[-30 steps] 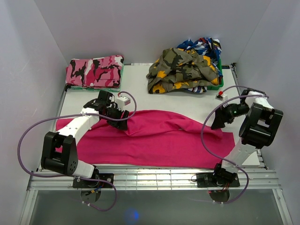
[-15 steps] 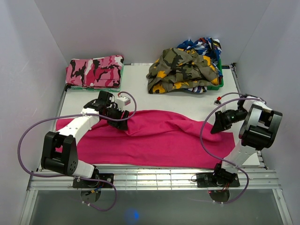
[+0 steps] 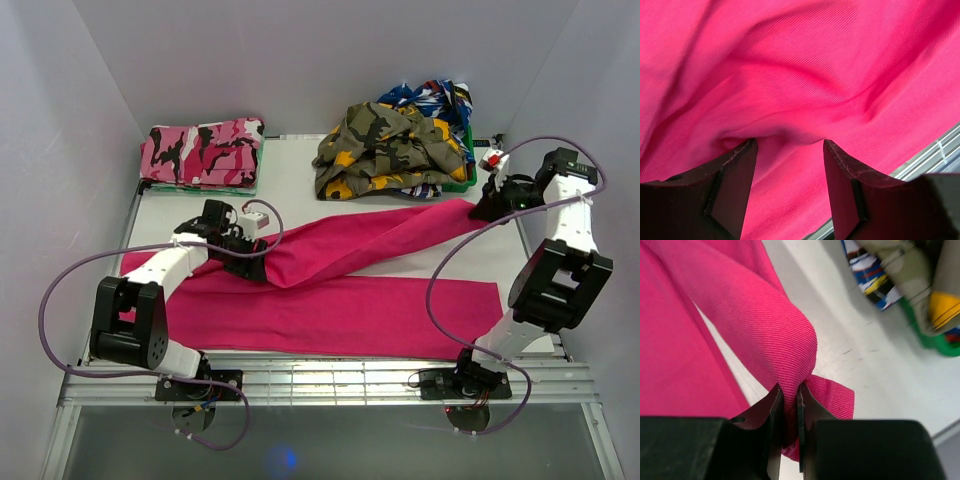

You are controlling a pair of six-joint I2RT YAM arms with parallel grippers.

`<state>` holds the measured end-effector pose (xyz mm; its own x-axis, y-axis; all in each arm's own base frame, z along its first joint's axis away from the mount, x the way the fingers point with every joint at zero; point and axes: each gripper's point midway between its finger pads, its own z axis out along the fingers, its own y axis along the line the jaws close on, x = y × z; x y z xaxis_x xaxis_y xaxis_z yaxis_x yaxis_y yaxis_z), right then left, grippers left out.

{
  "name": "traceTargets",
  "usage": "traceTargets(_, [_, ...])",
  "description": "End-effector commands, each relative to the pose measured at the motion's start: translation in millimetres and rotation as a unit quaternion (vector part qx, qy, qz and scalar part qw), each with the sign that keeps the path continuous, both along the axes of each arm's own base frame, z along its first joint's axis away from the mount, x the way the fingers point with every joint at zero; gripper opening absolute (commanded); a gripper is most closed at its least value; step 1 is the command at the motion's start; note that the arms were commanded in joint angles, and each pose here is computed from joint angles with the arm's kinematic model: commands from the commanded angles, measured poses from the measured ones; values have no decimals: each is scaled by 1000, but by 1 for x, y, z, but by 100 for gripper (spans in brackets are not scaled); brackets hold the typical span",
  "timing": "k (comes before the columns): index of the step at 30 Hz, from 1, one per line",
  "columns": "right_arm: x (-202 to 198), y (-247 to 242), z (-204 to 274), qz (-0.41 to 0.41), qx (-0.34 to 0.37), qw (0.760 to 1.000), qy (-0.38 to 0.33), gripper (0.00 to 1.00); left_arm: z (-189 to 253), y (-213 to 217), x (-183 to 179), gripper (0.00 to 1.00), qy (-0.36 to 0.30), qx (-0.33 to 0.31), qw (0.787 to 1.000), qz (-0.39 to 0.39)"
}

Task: Fold and stack the trousers
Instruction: Flatten the trousers out

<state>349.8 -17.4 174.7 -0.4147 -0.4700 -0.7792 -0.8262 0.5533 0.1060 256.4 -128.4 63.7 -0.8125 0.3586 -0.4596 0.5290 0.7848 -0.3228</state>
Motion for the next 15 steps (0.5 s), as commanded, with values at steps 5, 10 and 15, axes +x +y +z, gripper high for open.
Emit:
traceTargets(5, [-4,1,-2,204,-203,902,-323,8,17,21,9,65,21,-40,998,50])
traceTargets(10, [-12,-14,-51,221,-279,848,-392,8,14,61,14,65,29,-27,994,103])
traceTargets(15, [19,-34,-60,184,-328,830,-411,23,16,103,31,65,7,13,989,150])
